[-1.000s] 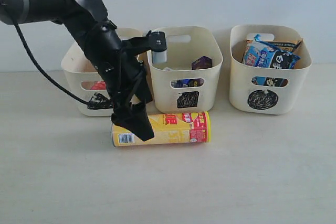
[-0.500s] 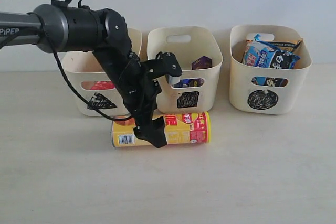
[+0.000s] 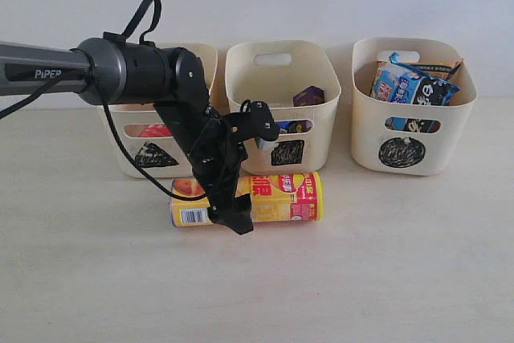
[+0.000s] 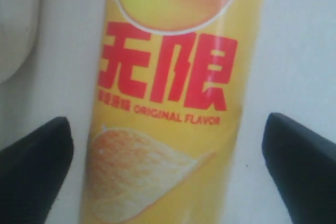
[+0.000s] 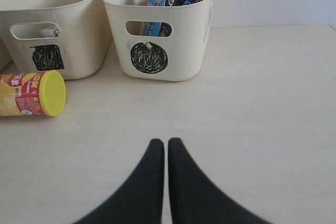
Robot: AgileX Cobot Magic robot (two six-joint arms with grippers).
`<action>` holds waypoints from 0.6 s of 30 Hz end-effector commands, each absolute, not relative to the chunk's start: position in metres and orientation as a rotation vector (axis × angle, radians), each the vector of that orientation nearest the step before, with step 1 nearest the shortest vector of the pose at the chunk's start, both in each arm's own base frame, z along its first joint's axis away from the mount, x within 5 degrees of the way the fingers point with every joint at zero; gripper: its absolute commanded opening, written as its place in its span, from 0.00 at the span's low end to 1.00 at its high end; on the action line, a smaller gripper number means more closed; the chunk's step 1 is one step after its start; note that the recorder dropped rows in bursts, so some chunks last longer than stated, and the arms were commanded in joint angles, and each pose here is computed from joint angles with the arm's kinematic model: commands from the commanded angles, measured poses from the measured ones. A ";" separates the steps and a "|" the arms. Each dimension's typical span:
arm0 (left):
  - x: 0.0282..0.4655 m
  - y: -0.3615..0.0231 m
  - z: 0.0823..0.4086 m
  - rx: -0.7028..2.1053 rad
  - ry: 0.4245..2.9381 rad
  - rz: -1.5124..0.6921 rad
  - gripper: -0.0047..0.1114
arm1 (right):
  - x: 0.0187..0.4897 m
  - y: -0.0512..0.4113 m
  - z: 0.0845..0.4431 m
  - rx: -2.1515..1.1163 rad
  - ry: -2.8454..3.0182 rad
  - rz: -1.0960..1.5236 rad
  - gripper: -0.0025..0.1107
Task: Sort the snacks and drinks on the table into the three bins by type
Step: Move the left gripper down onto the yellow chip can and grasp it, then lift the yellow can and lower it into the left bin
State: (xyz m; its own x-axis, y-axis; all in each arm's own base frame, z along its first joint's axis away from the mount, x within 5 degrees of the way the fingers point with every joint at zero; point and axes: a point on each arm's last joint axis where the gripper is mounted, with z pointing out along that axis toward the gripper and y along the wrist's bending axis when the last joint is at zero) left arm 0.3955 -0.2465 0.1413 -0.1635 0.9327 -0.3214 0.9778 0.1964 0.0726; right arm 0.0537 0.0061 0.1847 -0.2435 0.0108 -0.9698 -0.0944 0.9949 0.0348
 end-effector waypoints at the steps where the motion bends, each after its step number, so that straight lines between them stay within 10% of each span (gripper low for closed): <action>1: 0.396 -0.247 0.140 1.830 2.147 -0.174 0.60 | 0.054 0.006 0.184 -0.061 1.808 0.101 0.02; 7: 0.395 -0.247 0.139 1.865 2.135 -0.179 0.07 | 0.054 0.006 0.184 -0.061 1.806 0.101 0.02; 18: 0.380 -0.247 0.184 1.902 2.079 -0.209 0.07 | 0.054 0.006 0.184 -0.061 1.806 0.101 0.02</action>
State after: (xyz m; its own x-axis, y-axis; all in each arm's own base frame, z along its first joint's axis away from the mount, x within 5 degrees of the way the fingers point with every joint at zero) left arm 0.3888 -0.2441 0.1601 -0.0878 0.9522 -0.2927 0.9888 0.1190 0.0905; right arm 0.0537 0.0061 0.1847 -0.2435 0.0108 -0.9698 -0.0944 0.9949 0.0348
